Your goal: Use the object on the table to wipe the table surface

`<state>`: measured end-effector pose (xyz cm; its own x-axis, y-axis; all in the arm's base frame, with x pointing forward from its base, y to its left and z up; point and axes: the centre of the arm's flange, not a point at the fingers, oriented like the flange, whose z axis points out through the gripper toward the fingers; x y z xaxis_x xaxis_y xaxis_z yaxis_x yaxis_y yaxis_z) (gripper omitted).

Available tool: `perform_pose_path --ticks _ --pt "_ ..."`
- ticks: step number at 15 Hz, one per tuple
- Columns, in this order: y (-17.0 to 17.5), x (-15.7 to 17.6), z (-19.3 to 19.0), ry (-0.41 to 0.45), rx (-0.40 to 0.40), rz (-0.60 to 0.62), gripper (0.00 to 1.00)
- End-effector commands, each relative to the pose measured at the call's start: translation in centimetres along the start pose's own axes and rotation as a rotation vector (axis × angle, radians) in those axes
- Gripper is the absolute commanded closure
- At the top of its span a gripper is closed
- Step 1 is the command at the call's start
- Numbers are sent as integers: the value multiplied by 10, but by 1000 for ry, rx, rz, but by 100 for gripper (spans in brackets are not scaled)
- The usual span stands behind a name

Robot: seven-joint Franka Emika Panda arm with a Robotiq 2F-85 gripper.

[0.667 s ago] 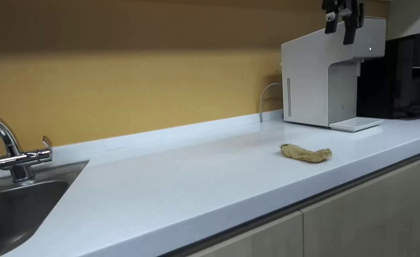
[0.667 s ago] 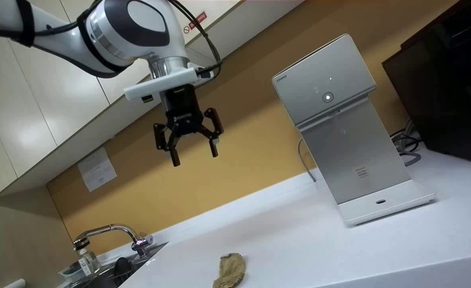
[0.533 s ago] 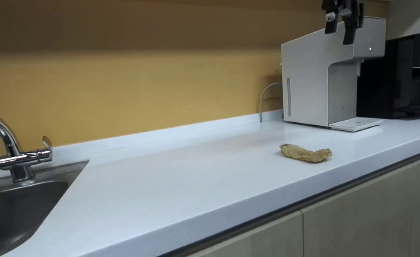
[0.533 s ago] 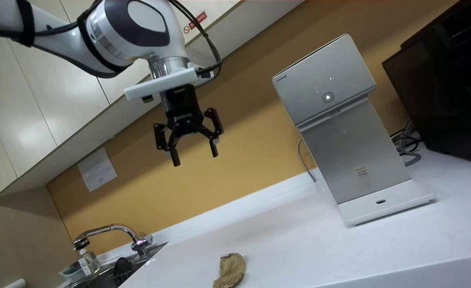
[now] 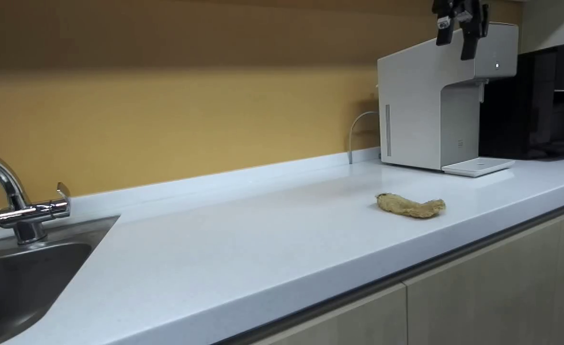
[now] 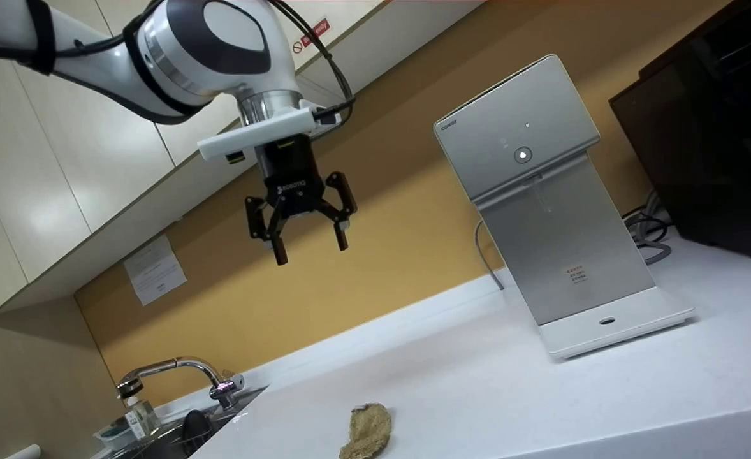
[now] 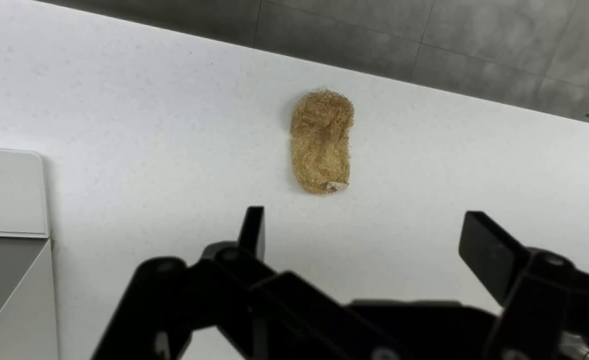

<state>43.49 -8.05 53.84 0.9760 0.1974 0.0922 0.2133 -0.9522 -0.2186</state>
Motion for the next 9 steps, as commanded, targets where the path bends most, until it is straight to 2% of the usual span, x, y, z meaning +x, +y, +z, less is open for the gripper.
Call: perform_pose_path --ticks 1,6,9 --pt "0 0 0 0 0 0 0" --pt "-15 16 22 28 -130 -32 0" --pt "-24 36 51 33 -197 -61 0"
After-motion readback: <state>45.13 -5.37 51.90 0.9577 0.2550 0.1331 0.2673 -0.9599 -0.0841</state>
